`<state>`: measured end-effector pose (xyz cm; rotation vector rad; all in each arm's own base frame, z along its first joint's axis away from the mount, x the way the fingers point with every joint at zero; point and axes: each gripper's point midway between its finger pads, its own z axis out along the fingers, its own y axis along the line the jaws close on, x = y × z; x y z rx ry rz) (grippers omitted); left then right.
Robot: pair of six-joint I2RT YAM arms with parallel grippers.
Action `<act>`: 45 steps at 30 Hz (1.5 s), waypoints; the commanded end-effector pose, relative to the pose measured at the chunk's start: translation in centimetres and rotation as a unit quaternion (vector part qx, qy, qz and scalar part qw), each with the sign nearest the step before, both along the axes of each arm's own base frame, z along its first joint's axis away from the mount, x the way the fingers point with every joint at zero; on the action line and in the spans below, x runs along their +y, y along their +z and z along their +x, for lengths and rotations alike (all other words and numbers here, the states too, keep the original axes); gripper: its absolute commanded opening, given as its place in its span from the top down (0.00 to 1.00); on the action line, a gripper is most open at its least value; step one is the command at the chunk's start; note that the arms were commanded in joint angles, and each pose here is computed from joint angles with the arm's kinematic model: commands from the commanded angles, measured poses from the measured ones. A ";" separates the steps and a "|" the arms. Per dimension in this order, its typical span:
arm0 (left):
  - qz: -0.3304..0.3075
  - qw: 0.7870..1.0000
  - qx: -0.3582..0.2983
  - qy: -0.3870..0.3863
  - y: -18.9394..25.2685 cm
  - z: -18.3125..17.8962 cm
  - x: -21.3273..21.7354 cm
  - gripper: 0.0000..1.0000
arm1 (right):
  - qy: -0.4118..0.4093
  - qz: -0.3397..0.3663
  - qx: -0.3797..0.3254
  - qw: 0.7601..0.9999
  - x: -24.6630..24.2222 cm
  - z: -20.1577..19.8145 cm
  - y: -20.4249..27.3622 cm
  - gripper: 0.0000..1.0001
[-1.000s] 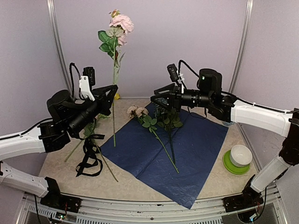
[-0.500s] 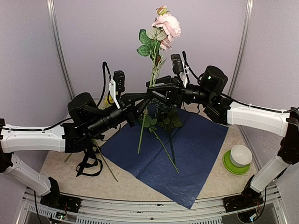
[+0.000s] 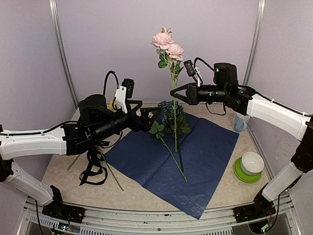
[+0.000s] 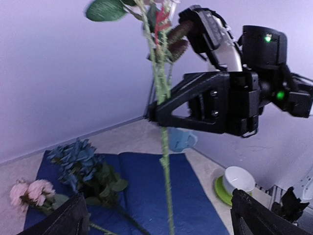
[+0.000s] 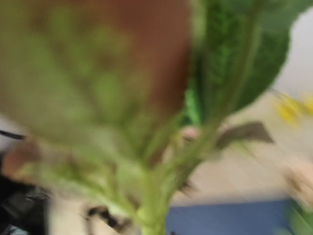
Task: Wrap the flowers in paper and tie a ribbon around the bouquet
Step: Pass from the left arm to the right, then place the fake flower on the flattened wrapping paper, then pick up the fake flower from the corner of the board.
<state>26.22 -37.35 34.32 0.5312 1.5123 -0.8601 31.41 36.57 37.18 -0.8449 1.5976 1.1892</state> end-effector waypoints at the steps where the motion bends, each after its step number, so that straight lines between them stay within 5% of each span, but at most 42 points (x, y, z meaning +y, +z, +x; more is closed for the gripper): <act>1: 0.048 0.983 0.071 0.165 -2.1 5.3 7.2 0.01 | -0.115 -0.195 0.159 0.961 -6.5 3.7 -11.2 1.00; 8: 0.050 0.908 0.216 0.356 -7.7 10.6 18.9 0.01 | -0.203 -0.270 0.255 0.906 -11.3 7.4 -21.0 1.00; 17: 0.120 0.830 0.332 0.432 -16.9 12.4 27.6 0.08 | -0.230 -0.255 0.317 0.884 -11.5 12.1 -26.8 1.00; 19: 0.133 0.816 0.344 0.445 -18.1 12.5 29.2 0.13 | -0.238 -0.257 0.321 0.880 -11.9 12.5 -27.6 0.88; 25: 0.121 0.803 0.403 0.422 -21.2 13.3 33.1 0.34 | -0.244 -0.265 0.324 0.875 -12.6 12.8 -28.4 0.66; 30: 0.093 0.809 0.421 0.399 -22.9 14.1 32.4 0.16 | -0.266 -0.273 0.300 0.874 -13.5 12.7 -26.7 0.64; 36: 0.080 0.800 0.437 0.403 -25.9 17.7 32.6 0.12 | -0.258 -0.269 0.287 0.882 -13.5 12.0 -25.3 0.64; 42: 0.133 0.762 0.459 0.437 -29.5 20.4 33.8 0.32 | -0.245 -0.263 0.282 0.890 -13.5 11.1 -24.7 0.64; 45: 0.150 0.752 0.457 0.452 -30.3 20.9 34.6 0.57 | -0.238 -0.259 0.280 0.893 -13.3 10.9 -24.4 0.64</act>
